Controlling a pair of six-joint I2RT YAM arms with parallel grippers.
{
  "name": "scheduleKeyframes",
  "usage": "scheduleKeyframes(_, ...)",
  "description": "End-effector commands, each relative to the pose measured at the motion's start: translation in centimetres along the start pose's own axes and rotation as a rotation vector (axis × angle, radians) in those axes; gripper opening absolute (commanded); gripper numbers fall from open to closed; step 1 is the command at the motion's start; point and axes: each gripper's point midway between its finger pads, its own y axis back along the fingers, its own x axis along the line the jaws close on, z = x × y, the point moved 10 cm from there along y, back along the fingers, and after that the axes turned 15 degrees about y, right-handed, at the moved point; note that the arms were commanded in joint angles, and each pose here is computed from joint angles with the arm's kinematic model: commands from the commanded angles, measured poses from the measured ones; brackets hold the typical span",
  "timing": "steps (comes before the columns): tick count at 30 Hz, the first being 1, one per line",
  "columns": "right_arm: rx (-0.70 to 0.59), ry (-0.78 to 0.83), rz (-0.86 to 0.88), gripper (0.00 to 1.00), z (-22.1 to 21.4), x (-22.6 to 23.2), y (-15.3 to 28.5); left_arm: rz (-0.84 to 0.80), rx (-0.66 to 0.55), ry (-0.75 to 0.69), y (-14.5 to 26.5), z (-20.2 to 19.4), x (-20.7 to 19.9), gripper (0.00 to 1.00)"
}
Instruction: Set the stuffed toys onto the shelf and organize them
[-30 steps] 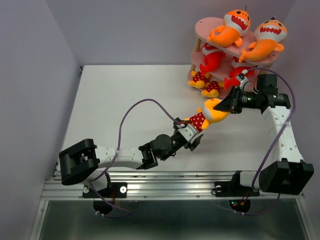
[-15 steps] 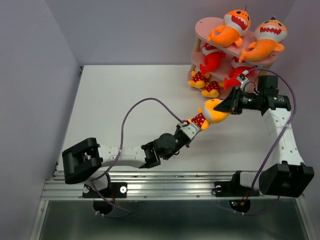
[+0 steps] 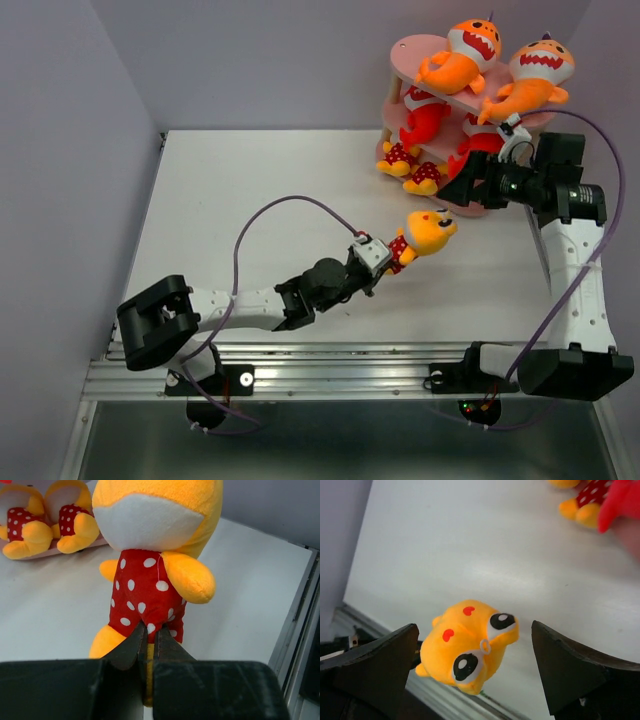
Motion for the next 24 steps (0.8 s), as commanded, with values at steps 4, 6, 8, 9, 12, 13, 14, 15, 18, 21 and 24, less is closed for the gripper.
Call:
scheduleKeyframes(4, -0.289, 0.261, -0.461, 1.00, 5.3, 1.4, 6.6, -0.128, 0.055, 0.103, -1.2, -0.7, -0.4, 0.00)
scheduleKeyframes(6, -0.320, 0.279, -0.466, 1.00, 5.6, 2.0, 7.2, -0.171, 0.085, 0.106, -2.0, -1.2, -0.6, 0.00)
scheduleKeyframes(8, -0.337, 0.288, -0.455, 1.00, 5.6, 2.5, 7.6, -0.181, 0.104, 0.112, -3.7, -1.6, -0.8, 0.00)
scheduleKeyframes(9, -0.343, 0.290, -0.451, 1.00, 5.5, 2.7, 7.7, -0.181, 0.108, 0.117, -4.3, -1.7, -0.8, 0.00)
scheduleKeyframes(12, -0.376, 0.296, -0.473, 1.00, 5.0, 2.9, 8.1, -0.174, 0.117, 0.164, -7.4, -1.9, -0.5, 0.00)
scheduleKeyframes(13, -0.399, 0.302, -0.485, 1.00, 4.9, 3.3, 8.6, -0.175, 0.117, 0.177, -8.0, -1.9, -0.5, 0.00)
scheduleKeyframes(14, -0.402, 0.296, -0.492, 1.00, 4.9, 3.3, 8.5, -0.174, 0.120, 0.188, -8.6, -2.0, -0.5, 0.00)
scheduleKeyframes(15, -0.421, 0.294, -0.504, 1.00, 4.8, 3.6, 9.0, -0.182, 0.098, 0.200, -9.6, -1.1, -0.7, 0.00)
scheduleKeyframes(18, -0.454, 0.297, -0.535, 1.00, 4.8, 4.1, 9.7, -0.146, 0.108, 0.238, -11.9, -1.2, -0.7, 0.00)
scheduleKeyframes(21, -0.473, 0.300, -0.556, 1.00, 4.8, 4.4, 10.3, -0.107, 0.138, 0.297, -14.1, -1.6, -0.7, 0.00)
scheduleKeyframes(24, -0.491, 0.299, -0.568, 1.00, 4.9, 4.6, 10.8, -0.077, 0.182, 0.347, -15.8, -2.8, -0.5, 0.00)
